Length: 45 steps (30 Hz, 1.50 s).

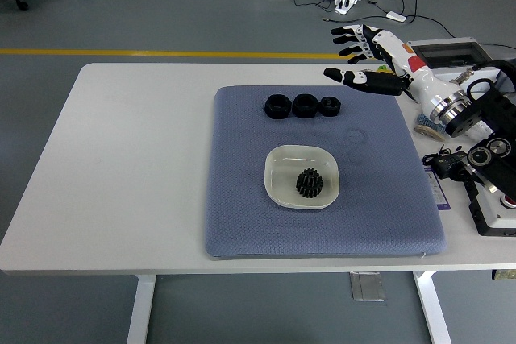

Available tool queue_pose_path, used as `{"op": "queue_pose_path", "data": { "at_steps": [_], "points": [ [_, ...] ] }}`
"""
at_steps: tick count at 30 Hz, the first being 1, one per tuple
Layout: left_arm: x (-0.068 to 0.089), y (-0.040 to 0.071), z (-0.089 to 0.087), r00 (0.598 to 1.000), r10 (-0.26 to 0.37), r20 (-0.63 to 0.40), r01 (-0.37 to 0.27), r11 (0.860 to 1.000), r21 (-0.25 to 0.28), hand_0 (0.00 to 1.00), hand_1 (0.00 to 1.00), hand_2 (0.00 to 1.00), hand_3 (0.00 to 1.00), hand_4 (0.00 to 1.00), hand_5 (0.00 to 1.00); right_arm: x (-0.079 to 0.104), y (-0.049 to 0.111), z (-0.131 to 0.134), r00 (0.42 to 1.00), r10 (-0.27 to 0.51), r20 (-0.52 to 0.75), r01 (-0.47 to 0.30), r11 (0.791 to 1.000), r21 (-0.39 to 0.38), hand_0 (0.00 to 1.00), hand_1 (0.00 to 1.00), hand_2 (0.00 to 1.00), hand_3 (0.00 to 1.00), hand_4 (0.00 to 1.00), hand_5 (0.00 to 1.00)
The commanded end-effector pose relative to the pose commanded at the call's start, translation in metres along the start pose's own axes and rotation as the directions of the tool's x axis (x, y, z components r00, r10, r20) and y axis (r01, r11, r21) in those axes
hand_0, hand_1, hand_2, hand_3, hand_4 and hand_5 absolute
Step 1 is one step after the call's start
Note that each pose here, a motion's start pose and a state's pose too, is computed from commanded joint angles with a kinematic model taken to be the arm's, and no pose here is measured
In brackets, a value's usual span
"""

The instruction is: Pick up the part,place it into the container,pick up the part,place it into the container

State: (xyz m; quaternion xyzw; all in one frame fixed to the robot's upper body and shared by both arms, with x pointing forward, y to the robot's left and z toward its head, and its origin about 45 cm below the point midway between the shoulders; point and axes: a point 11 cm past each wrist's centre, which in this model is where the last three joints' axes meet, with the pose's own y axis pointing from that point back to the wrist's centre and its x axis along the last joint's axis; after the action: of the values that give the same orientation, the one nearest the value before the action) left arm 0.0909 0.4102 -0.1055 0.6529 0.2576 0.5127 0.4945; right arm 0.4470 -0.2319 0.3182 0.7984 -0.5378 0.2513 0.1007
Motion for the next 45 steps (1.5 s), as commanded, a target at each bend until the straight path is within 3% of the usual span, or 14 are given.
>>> {"op": "queue_pose_path", "data": {
  "at_steps": [5,6,11,12,22,31,45],
  "points": [
    [-0.001,0.0,0.001,1.0,0.0,-0.004,0.0,1.0,-0.005,0.706,0.705,0.748,0.651,0.685,0.663,0.022,0.022,0.037,0.983,0.075,0.167,-0.055,0.991,-0.122,0.714,0.752,0.836,0.84,0.998,0.702],
    [-0.001,0.0,0.001,1.0,0.0,-0.005,0.0,1.0,-0.005,0.705,0.705,0.745,0.651,0.685,0.662,0.025,0.027,0.046,0.978,0.089,0.19,-0.06,0.986,-0.153,0.807,0.823,0.883,0.841,0.998,0.751],
    [0.0,0.0,0.001,1.0,0.008,-0.019,-0.009,1.0,-0.008,0.705,0.705,0.745,0.651,0.685,0.662,0.037,0.053,0.079,0.92,0.164,0.355,-0.078,0.967,-0.244,0.807,0.823,0.883,0.841,0.998,0.751],
    [0.001,0.0,0.002,1.0,0.01,-0.022,-0.01,1.0,-0.009,0.705,0.708,0.745,0.65,0.683,0.663,0.04,0.058,0.083,0.902,0.185,0.391,-0.089,0.964,-0.251,0.847,0.845,0.891,0.863,0.998,0.811],
    [0.0,0.0,0.001,0.999,0.012,-0.035,-0.013,1.0,-0.014,0.705,0.708,0.744,0.649,0.683,0.664,0.06,0.085,0.087,0.844,0.26,0.468,-0.167,0.958,-0.231,0.848,0.844,0.885,0.87,0.998,0.814],
    [-0.004,0.0,0.001,1.0,0.001,-0.02,-0.001,1.0,-0.022,0.705,0.711,0.739,0.65,0.681,0.663,0.055,0.093,0.08,0.834,0.254,0.489,-0.172,0.963,-0.207,0.84,0.835,0.869,0.868,0.998,0.841],
    [-0.009,0.001,0.008,1.0,-0.018,0.015,0.019,0.999,-0.051,0.704,0.708,0.74,0.651,0.68,0.662,0.047,0.11,0.087,0.814,0.275,0.512,-0.178,0.957,-0.231,0.831,0.826,0.858,0.855,0.998,0.848]
  ]
}}
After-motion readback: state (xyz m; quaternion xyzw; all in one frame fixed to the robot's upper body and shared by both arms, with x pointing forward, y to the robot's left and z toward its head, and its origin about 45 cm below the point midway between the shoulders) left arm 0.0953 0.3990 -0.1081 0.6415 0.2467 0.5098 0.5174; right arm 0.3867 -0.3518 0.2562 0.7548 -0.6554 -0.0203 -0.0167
